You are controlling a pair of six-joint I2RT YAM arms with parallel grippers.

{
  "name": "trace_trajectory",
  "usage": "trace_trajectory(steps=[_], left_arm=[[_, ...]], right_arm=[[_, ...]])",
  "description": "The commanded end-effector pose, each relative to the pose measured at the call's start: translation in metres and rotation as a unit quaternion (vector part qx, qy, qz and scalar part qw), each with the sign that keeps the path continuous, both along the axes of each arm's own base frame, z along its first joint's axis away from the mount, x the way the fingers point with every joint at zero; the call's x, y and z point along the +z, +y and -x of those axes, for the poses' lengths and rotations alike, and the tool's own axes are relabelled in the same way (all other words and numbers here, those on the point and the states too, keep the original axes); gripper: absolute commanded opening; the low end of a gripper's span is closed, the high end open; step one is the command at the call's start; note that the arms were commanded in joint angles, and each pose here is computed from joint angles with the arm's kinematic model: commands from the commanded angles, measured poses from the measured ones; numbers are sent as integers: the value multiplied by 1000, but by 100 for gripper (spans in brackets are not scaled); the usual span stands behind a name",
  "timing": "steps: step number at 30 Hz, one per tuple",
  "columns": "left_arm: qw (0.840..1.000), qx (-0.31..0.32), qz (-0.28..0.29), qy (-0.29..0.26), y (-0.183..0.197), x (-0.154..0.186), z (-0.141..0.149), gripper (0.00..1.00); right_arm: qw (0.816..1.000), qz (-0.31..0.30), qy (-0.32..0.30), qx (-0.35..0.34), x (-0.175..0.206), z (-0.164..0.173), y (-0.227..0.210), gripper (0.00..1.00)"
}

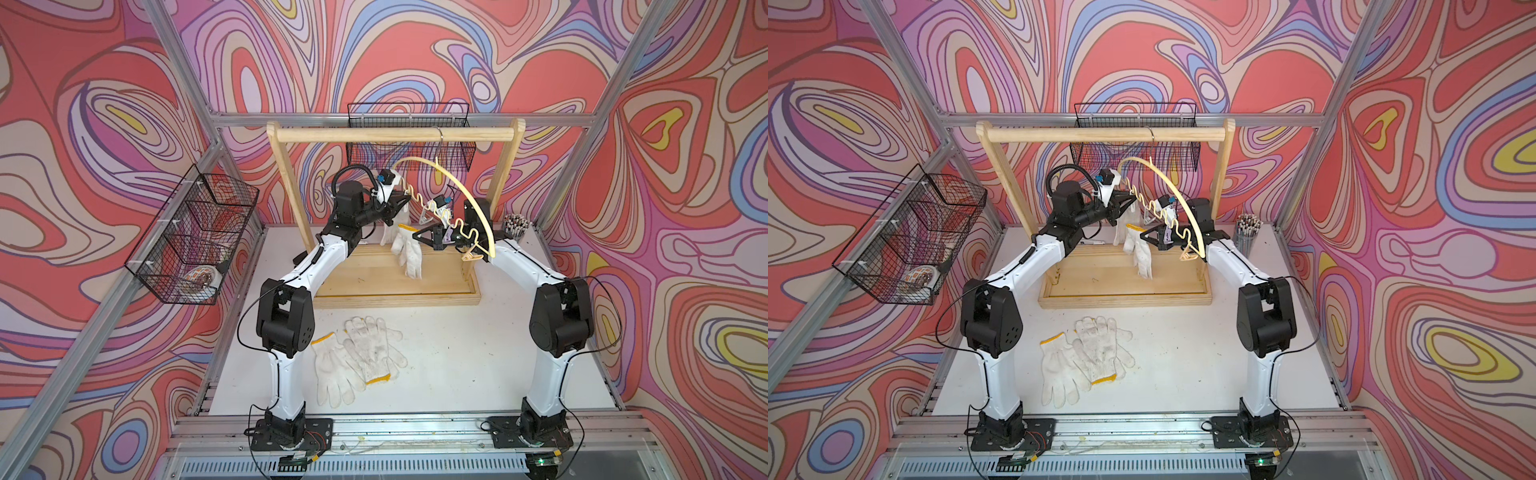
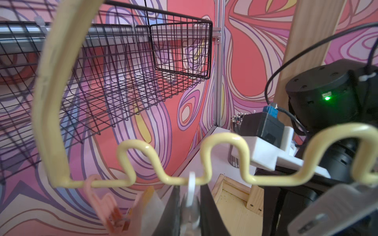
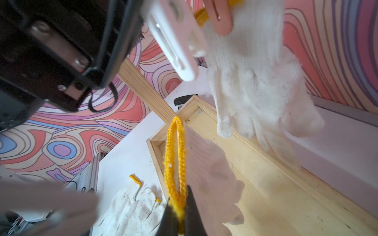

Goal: Clip the gloves onto a hanger to dry
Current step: Clamp the glove onto the hanger.

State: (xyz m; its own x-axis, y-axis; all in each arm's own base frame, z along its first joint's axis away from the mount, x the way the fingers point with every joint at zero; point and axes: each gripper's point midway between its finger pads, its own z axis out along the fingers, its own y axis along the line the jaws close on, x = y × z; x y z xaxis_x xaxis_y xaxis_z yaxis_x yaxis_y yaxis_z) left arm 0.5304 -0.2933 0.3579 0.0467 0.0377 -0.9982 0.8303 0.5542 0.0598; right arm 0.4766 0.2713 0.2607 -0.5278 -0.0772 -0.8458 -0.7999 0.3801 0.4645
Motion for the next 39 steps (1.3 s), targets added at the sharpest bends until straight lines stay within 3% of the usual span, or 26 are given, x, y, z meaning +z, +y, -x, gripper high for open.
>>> trace_trajectory(steps=[1, 17, 39], left_arm=[[999, -33, 32, -12, 8, 31, 16, 0], [991, -126, 48, 28, 11, 39, 32, 0], [985, -155, 50, 59, 21, 20, 31, 0]], right_arm=[[998, -25, -23, 56, 13, 5, 8, 0], [992, -44, -26, 119, 20, 0, 18, 0], [986, -67, -39, 146, 37, -8, 24, 0]])
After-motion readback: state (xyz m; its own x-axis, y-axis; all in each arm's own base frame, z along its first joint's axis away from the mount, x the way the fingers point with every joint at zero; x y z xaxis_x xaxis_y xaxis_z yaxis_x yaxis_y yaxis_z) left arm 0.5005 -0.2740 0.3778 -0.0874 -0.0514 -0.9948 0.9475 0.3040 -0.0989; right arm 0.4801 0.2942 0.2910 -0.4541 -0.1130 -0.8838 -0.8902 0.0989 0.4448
